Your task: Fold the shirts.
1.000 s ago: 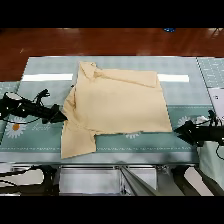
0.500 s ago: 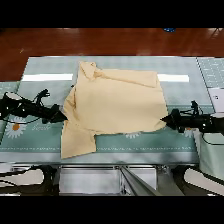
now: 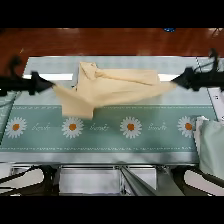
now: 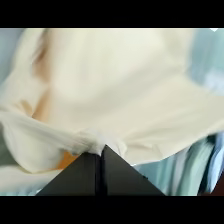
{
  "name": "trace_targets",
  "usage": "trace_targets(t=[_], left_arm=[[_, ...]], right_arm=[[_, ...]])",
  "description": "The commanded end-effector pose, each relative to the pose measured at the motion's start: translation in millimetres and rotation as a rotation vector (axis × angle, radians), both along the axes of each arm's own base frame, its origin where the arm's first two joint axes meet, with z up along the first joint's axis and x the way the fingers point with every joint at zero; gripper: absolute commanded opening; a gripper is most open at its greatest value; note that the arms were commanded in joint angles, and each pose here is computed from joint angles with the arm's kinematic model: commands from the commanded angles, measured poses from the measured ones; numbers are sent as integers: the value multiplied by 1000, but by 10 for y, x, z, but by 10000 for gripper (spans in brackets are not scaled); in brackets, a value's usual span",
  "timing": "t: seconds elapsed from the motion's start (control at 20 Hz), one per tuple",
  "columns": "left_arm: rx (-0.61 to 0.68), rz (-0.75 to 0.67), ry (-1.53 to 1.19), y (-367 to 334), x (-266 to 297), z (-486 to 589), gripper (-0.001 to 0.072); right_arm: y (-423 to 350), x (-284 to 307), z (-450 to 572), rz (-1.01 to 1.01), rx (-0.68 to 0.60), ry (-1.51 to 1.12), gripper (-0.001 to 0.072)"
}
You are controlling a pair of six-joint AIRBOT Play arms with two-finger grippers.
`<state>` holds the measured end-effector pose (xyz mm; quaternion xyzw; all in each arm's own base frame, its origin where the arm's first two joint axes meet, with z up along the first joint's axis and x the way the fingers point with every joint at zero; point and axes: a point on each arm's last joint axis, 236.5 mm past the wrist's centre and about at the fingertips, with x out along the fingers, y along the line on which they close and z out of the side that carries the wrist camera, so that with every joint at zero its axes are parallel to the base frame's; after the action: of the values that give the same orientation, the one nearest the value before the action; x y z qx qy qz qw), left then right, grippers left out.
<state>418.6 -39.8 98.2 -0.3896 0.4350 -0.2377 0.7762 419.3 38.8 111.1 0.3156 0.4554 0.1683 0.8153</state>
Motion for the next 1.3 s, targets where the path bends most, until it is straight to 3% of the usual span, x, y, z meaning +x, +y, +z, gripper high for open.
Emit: trace_targets(t=[0.0, 0.15, 0.35, 0.55, 0.8, 1.0, 1.25], left_arm=[[-43, 183, -440, 261, 223, 1880, 23], [82, 224, -726, 291, -158, 3033, 23], [264, 275, -982, 137, -928, 3991, 23], [560, 422, -1067, 96, -1614, 4270, 23], [856, 524, -1049, 180, -2259, 4200, 23], [937, 541, -942, 489, -2512, 3958, 23], [940, 467, -682, 607, -1912, 3121, 23]], right_arm=[[-296, 39, 1480, -64, -243, -269, 20], [-355, -304, 2618, -136, -380, -524, 20], [-181, -1133, 3390, -178, -474, -731, 20], [-102, -1875, 3606, -217, -574, -805, 20], [-125, -2447, 3407, -261, -630, -716, 20], [-117, -2488, 3097, -223, -620, -594, 20], [-18, -2079, 2470, -119, -503, -435, 20]])
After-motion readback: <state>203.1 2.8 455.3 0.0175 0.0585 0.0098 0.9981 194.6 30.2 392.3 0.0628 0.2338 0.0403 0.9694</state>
